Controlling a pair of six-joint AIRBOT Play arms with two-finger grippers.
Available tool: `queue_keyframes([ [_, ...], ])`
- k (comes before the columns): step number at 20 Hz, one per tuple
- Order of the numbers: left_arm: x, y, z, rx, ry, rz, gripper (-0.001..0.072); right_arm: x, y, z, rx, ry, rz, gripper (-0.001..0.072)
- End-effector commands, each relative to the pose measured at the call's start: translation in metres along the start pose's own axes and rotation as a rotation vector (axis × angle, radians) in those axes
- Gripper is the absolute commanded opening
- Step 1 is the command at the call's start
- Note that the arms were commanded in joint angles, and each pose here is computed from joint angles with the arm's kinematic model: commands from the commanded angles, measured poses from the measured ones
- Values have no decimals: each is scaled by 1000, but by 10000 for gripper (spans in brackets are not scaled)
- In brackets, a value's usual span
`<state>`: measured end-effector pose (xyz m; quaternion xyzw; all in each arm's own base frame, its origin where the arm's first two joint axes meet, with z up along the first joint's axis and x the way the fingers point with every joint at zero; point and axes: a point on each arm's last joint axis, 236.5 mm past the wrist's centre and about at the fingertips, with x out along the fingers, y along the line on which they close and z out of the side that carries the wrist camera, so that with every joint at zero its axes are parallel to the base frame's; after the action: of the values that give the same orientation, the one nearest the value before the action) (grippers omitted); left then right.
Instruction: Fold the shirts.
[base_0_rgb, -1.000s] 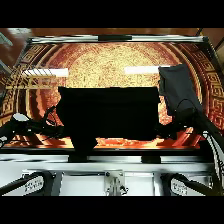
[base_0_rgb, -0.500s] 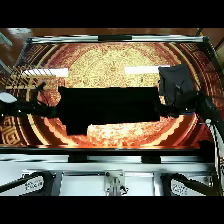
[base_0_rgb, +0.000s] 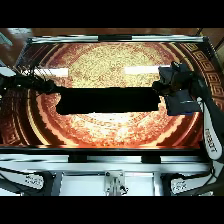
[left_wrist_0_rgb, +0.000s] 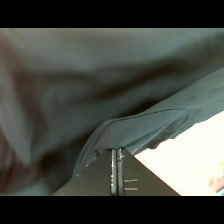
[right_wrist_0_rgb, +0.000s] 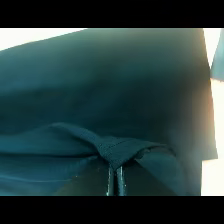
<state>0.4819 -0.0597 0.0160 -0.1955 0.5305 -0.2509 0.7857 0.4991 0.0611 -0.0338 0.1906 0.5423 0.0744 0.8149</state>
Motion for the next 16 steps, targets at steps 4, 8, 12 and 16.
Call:
queue_keyframes([
  [4, 35, 23, 35, -104, -48, -36, 28, 45, -14, 17, 39, -25, -17, 60],
  [8, 57, 33, 25, -162, -9, -49, 28, 48, -19, 16, 29, -22, -34, 62],
  [12, 60, 37, 21, -236, 8, -54, 261, 47, -24, 1, 1, 42, -59, 89],
  [16, 45, 18, 14, -197, 80, -100, 582, 20, -30, 2, -51, 54, -77, 529],
])
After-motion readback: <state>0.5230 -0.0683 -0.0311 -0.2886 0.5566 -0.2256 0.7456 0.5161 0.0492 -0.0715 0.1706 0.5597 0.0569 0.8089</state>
